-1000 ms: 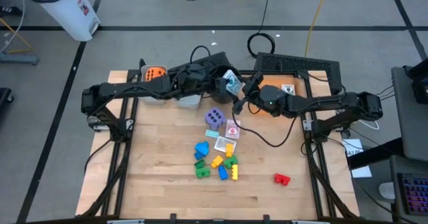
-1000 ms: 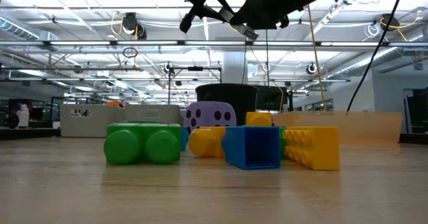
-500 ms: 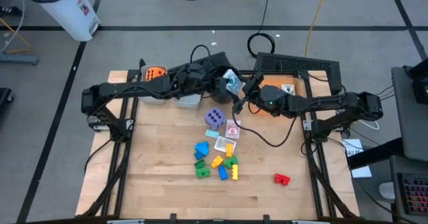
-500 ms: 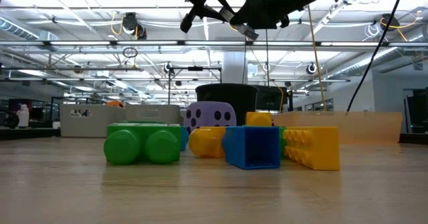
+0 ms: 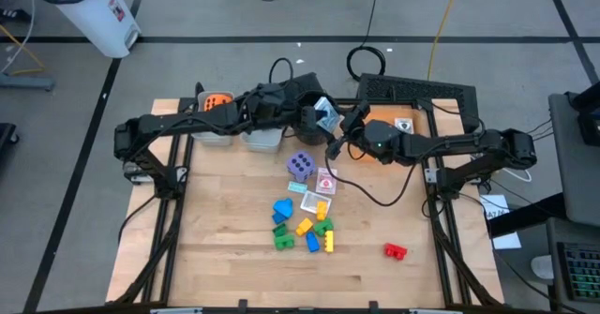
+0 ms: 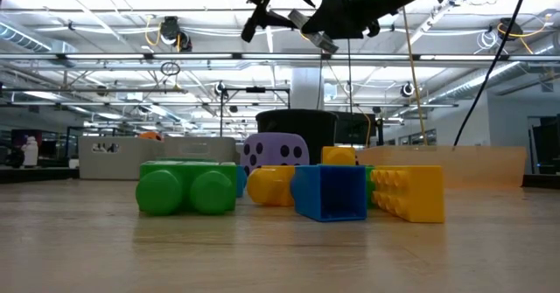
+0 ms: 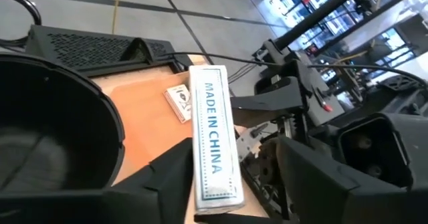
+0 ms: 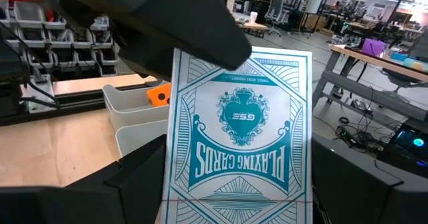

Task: Pick & Place Toys
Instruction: Put the blue deck of cards into the orange bin

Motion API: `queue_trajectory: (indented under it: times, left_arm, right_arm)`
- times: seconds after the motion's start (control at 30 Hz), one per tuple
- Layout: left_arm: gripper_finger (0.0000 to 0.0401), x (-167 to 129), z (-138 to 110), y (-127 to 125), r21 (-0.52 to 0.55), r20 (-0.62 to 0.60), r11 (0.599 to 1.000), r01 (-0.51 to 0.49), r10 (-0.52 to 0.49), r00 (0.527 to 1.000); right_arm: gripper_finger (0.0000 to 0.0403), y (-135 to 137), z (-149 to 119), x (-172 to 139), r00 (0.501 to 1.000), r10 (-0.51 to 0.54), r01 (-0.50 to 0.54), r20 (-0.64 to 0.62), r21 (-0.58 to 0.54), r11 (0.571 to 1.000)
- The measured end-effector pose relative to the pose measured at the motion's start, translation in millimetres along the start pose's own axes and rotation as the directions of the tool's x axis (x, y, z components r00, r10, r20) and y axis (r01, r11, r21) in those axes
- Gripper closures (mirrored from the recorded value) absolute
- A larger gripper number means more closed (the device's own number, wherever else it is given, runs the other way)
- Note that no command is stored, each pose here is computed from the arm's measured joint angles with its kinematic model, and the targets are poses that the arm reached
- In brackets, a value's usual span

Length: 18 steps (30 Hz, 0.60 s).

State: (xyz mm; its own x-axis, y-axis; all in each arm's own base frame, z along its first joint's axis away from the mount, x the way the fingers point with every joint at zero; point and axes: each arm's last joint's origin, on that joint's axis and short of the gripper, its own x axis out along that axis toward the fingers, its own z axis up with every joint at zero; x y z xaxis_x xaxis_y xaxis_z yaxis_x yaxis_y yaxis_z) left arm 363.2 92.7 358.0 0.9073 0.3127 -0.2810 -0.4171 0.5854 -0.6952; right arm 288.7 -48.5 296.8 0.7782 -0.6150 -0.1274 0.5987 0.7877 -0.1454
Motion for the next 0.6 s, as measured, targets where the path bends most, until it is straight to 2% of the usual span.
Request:
queue_trajectory:
  times: [0.2,0.37,0.6]
  left_arm:
    - [0.0149,-2,6,1,0.052,0.005,0.998,0.028,-0.029,1.0]
    - [0.0146,-8,15,2,0.08,0.023,0.996,0.038,-0.04,0.999]
    - [0.0146,-24,33,3,0.131,0.076,0.991,0.032,-0.042,0.996]
  right_arm:
    - [0.0094,-1,1,0,1.0,-0.015,0.015,0.01,0.01,1.0]
    - [0.0094,-4,3,-3,0.999,-0.04,0.04,0.01,0.012,0.999]
    - [0.0094,-17,15,-18,0.99,-0.139,0.138,0.025,0.025,0.99]
